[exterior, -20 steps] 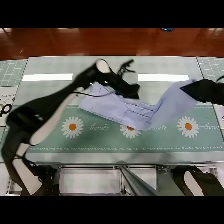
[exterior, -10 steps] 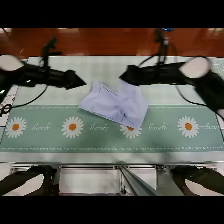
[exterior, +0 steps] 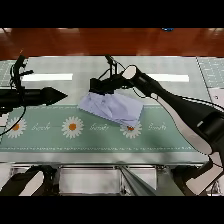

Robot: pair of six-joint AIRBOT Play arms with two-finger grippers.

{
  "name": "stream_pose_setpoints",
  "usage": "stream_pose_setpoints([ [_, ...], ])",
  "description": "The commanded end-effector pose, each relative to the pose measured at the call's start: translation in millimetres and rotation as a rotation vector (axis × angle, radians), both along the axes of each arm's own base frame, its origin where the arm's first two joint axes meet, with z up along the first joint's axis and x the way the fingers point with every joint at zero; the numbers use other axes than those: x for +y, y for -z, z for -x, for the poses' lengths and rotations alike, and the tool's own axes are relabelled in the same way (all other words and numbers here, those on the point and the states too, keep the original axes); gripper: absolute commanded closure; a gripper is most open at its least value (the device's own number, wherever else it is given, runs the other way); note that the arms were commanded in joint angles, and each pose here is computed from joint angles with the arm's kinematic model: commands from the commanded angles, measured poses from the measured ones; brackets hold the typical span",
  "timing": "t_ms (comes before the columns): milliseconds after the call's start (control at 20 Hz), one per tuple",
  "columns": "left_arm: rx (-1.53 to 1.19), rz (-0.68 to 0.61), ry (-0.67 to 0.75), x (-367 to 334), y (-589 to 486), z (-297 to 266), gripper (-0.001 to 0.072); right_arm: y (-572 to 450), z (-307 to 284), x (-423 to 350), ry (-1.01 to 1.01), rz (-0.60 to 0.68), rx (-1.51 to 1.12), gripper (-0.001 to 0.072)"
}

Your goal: Fold the shirts.

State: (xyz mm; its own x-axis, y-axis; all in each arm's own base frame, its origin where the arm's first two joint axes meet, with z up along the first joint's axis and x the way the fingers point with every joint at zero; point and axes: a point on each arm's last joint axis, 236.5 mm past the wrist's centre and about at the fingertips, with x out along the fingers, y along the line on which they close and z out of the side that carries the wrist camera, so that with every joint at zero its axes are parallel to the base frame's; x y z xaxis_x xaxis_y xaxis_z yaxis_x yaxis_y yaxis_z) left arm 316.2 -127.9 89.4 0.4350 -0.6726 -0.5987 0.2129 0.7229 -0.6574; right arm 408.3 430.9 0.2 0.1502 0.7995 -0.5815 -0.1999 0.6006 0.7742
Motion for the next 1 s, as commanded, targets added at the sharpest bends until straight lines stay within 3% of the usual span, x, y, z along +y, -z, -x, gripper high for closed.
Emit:
stream_pose_setpoints([
  [0, -0.009, -0.009, -0.023, 6, 5, -3, 0.069, 19, 12, 12, -0.04, -0.002, 0.064, 0.0305],
  [100, -0.026, -0.017, -0.074, 15, 8, -17, 0.069, -4, 18, -8, -0.094, -0.009, 0.075, 0.0306],
  [250, -0.023, -0.014, -0.146, 35, 10, -28, 0.069, -74, 12, -100, -0.123, 0.062, 0.008, 0.0307],
  [300, -0.018, -0.013, -0.16, 41, 10, -28, 0.069, -94, 12, -146, -0.089, 0.15, -0.021, 0.0307],
  [450, -0.012, -0.012, -0.172, 47, 11, -28, 0.069, -129, 37, -327, 0.188, 0.657, -0.094, 0.0306],
  [550, -0.014, -0.013, -0.157, 42, 11, -27, 0.069, -125, 76, -405, 0.43, 0.811, -0.074, 0.0306],
  [650, -0.026, -0.022, -0.12, 33, 11, -25, 0.069, -81, 112, -417, 0.562, 0.739, -0.024, 0.0306],
  [850, -0.031, -0.024, -0.064, 15, 11, -19, 0.069, 21, 138, -347, 0.626, 0.343, 0.144, 0.0306],
  [950, -0.027, -0.023, -0.05, 10, 12, -18, 0.069, 47, 133, -322, 0.633, 0.207, 0.204, 0.0306],
])
